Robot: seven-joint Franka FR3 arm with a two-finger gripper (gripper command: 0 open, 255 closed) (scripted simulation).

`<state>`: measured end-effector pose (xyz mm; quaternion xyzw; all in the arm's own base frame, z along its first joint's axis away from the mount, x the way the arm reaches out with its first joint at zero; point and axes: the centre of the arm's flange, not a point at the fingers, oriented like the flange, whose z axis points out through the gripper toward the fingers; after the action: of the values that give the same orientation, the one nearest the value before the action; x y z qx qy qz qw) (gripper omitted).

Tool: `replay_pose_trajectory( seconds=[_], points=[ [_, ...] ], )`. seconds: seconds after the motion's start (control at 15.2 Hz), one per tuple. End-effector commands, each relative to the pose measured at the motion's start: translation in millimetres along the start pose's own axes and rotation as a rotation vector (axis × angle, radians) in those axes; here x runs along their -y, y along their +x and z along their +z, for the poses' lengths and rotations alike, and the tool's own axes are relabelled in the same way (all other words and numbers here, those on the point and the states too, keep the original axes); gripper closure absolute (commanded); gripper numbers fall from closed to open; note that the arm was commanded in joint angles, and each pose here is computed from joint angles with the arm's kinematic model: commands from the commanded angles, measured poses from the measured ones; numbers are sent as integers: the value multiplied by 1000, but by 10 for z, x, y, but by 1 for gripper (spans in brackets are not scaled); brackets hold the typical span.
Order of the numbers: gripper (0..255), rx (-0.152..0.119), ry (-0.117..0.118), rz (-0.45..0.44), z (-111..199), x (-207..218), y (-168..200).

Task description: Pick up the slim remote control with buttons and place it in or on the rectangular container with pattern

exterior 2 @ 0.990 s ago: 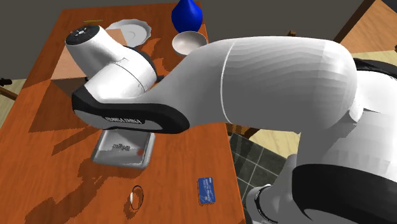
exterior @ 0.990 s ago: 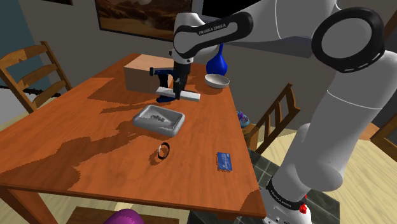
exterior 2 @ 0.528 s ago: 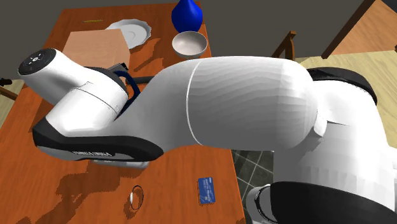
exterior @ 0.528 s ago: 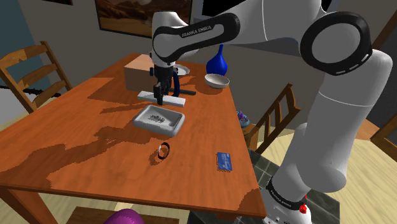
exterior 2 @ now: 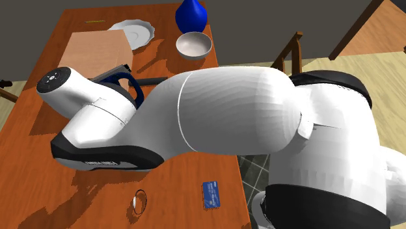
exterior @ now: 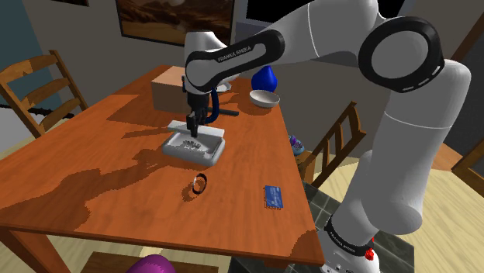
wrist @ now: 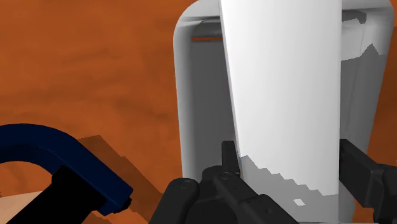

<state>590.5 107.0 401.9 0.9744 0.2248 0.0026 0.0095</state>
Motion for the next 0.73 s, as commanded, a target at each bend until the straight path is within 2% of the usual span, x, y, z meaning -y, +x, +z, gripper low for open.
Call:
replay_pose_trajectory(
  seconds=[0.0,0.2,0.66],
  points=[
    [255,-1,0,0,109,1,2],
    [255,-1,0,0,238,4,2],
    [255,-1,0,0,238,4,2]
  ],
)
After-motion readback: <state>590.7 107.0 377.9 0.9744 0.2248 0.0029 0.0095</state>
